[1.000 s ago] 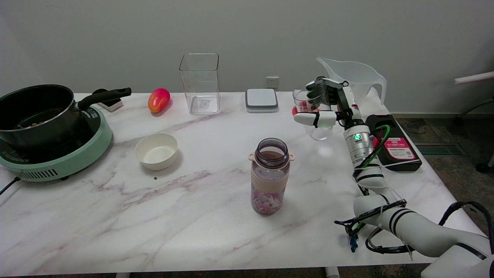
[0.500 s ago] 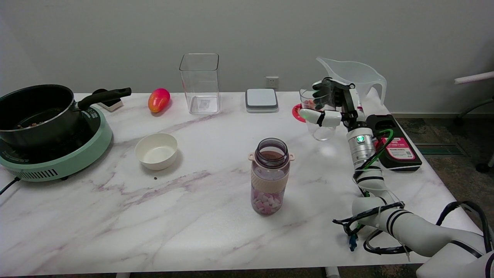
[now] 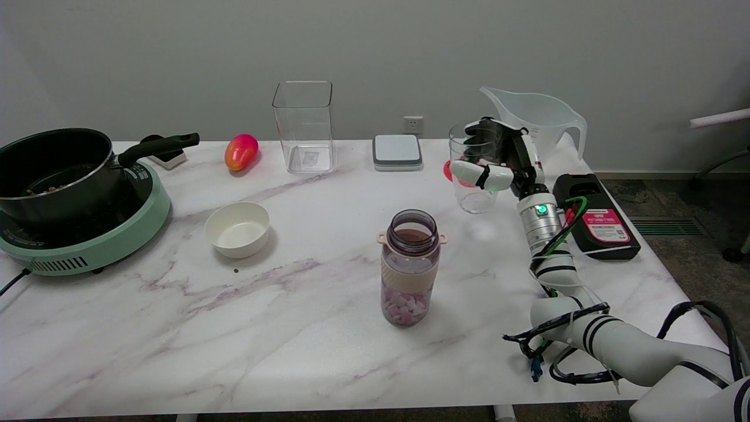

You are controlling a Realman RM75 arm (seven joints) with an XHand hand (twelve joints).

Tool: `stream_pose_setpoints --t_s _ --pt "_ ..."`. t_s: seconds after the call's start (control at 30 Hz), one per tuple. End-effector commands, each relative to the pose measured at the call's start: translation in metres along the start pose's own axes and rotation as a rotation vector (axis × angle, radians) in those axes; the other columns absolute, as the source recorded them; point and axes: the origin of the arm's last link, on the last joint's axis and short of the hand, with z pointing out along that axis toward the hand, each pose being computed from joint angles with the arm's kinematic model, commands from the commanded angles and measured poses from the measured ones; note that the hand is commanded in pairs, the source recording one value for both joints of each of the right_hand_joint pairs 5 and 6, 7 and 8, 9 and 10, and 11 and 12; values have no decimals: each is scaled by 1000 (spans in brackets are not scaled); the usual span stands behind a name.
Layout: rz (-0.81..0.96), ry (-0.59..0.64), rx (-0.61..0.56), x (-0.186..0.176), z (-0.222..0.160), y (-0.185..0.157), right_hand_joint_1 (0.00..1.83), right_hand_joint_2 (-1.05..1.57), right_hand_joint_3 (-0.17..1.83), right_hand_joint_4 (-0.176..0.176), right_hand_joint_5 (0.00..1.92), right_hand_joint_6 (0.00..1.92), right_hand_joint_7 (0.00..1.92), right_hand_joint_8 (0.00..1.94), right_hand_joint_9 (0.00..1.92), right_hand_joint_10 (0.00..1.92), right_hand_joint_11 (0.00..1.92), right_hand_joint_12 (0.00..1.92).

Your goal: Place the measuring cup onto the table.

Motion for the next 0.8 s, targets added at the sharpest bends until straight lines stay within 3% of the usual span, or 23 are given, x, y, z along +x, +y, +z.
stream_pose_setpoints --t_s 0.03,0.3,0.5,0.67,0.8 --pt "258 -105 21 -19 6 -14 1445 704 709 0 1372 1372 1270 1270 1239 1239 1095 1095" --pt "343 -228 -10 -28 5 -15 1454 688 726 0 1377 1377 1273 1273 1242 1242 1098 1098" --pt "91 -244 -28 -34 3 -9 1422 883 582 0 1451 1451 1333 1333 1298 1298 1154 1154" --pt "30 -148 -52 -36 -3 2 1406 966 529 0 1466 1466 1353 1353 1311 1311 1169 1169" --pt "-50 -141 -53 -36 -6 4 1405 968 523 0 1465 1465 1352 1352 1310 1310 1167 1167"
